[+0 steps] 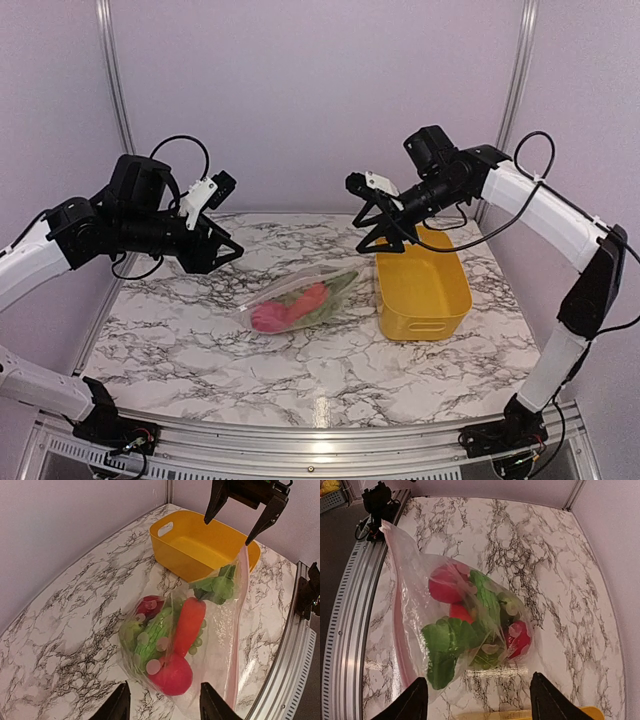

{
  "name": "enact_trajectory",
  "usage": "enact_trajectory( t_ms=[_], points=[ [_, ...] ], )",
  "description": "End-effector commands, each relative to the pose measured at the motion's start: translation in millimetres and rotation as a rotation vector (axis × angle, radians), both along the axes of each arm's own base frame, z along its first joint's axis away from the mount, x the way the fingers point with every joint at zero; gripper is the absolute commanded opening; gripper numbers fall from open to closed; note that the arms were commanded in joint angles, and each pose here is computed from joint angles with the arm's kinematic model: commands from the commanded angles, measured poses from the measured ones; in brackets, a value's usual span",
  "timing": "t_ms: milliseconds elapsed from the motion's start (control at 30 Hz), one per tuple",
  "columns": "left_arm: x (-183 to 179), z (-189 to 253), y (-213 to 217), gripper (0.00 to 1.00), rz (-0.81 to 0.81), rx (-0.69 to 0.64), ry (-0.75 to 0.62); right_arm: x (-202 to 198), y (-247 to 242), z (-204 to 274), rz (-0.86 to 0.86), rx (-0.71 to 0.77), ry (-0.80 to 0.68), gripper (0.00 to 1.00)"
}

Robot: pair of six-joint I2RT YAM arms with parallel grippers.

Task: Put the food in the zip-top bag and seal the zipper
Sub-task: Place the zipper food storage bag at the center of the board, then reset both arms

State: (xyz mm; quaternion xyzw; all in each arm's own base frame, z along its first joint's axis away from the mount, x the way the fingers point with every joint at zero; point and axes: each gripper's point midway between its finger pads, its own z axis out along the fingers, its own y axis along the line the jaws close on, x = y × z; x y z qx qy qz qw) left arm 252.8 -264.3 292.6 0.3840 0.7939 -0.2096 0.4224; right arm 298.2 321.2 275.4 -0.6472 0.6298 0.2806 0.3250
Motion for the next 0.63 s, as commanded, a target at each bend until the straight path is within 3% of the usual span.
enact_trajectory(
  t_ms=[0, 100, 200, 333, 467, 600],
  points=[
    [4, 30, 9, 0.58, 0.083, -0.067, -0.032, -20, -12, 51, 0.002, 0.036, -0.078, 0.69],
    [18, 41, 21, 0.67, 0.18, -0.061, -0.088, -11, -19, 57, -0.092, 0.038, -0.059, 0.74],
    [38, 48, 38, 0.76, 0.334, -0.06, -0.134, 23, -34, 67, -0.266, 0.078, -0.08, 0.97],
    [58, 52, 58, 0.99, 0.503, -0.044, -0.171, 79, -76, 107, -0.507, 0.186, -0.161, 0.98],
    [75, 65, 75, 0.99, 0.652, -0.061, -0.211, 131, -132, 146, -0.889, 0.289, -0.264, 0.98],
    [84, 83, 81, 0.99, 0.737, -0.139, -0.253, 143, -160, 137, -1.062, 0.265, -0.32, 0.99]
  ],
)
